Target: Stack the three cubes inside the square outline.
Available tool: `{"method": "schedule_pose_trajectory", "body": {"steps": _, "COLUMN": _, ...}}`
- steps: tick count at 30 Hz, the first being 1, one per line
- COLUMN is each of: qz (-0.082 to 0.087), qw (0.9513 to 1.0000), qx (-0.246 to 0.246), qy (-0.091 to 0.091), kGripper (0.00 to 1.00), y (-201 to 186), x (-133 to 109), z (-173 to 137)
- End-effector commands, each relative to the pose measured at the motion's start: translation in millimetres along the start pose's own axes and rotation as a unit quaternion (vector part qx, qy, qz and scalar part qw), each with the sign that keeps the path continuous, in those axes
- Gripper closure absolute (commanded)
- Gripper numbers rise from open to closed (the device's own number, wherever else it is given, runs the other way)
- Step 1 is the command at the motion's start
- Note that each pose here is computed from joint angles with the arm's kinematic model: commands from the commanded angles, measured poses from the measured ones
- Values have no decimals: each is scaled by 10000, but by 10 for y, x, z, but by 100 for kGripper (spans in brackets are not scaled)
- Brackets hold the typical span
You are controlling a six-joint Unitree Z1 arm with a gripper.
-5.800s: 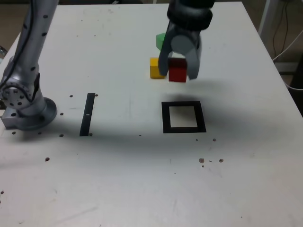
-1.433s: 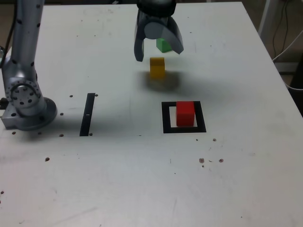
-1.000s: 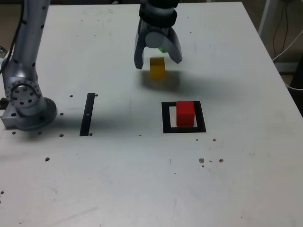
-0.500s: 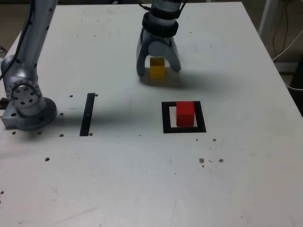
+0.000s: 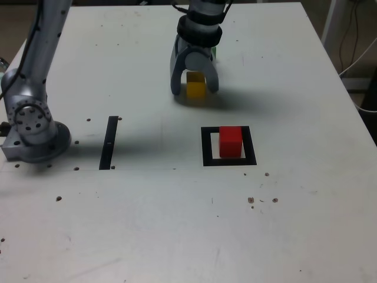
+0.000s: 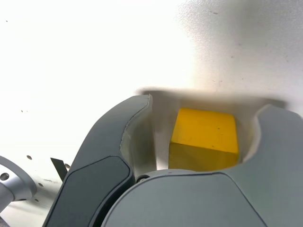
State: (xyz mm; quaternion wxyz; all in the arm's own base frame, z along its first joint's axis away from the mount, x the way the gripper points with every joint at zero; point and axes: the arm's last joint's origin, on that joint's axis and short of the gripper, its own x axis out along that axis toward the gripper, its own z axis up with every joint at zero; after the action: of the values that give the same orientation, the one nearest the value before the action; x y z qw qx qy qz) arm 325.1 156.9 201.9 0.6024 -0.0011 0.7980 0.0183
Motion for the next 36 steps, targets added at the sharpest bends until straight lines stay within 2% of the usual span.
{"method": "schedule_pose_trajectory", "body": {"steps": 1, "qz": -1, "qw": 10000, "qx": -16, "qy": 1, "kGripper": 62, "y": 9, "x": 1, "z": -4}}
{"method": "schedule_pose_trajectory", "body": {"steps": 14, "qz": 39, "qw": 10000, "qx": -27, "qy": -66, "kGripper": 62, "y": 10, "x": -48, "z": -22}}
{"method": "schedule_pose_trajectory", "body": {"steps": 21, "qz": 50, "qw": 9999, "qx": -25, "qy": -125, "kGripper": 62, "y": -21, "x": -150, "z": -105}}
{"method": "schedule_pose_trajectory", "body": {"steps": 25, "qz": 65, "qw": 9999, "qx": 16, "qy": -159, "kGripper": 62, "y": -111, "x": -298, "z": -199}}
{"method": "schedule_pose_trajectory", "body": {"steps": 31, "qz": 163, "qw": 9995, "qx": 107, "qy": -239, "kGripper": 62, "y": -407, "x": -640, "z": -329}}
{"method": "schedule_pose_trajectory", "body": {"steps": 36, "qz": 162, "qw": 9991, "qx": 233, "qy": -325, "kGripper": 62, "y": -701, "x": -868, "z": -356}}
